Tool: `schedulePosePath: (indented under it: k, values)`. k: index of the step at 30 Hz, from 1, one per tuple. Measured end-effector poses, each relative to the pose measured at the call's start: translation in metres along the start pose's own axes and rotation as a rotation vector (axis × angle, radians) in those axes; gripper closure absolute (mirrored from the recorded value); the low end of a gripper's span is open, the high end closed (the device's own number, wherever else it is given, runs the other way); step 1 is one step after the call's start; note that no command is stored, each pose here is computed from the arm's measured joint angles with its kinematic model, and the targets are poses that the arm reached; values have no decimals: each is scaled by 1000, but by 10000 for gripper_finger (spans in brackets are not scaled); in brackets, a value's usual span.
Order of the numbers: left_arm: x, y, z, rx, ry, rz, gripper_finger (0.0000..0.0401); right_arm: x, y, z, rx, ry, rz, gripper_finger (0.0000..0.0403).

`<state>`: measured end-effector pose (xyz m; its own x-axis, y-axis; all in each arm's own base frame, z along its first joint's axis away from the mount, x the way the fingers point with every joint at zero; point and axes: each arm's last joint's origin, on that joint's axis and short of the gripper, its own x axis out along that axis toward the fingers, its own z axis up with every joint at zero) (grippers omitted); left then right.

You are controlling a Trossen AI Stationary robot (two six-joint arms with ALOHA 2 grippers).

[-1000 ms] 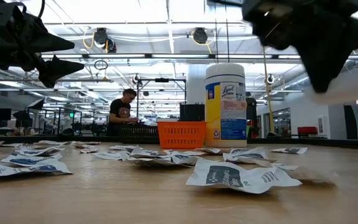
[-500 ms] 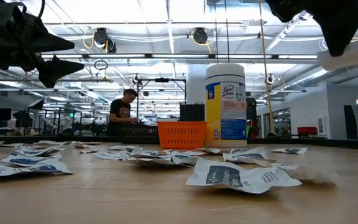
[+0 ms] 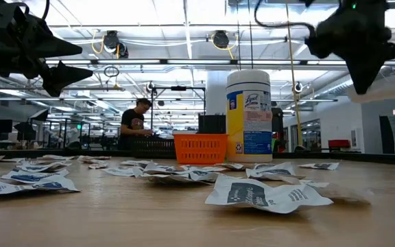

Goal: Pick & Place First Aid Supplies
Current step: Put the green bandage pack into the green bin

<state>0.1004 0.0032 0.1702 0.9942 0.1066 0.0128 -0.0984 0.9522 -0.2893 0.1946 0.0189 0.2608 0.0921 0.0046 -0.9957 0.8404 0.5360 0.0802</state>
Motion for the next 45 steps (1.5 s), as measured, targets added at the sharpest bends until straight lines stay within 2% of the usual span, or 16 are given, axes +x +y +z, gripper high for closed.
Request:
schedulePosePath:
  k: [14,19,30,37,45]
  values:
    - [0,0,0,0,0,0,95,13,-84,48,235,-25,-38,403]
    - [0,0,0,0,1,0,95,12,-110,65,356,-48,-38,403]
    - [0,0,0,0,1,0,95,21,-154,93,550,-55,-57,403]
    - [0,0,0,0,1,0,95,28,-173,119,599,-24,-74,403]
    - [0,0,0,0,0,0,95,21,-181,188,542,-73,-60,403]
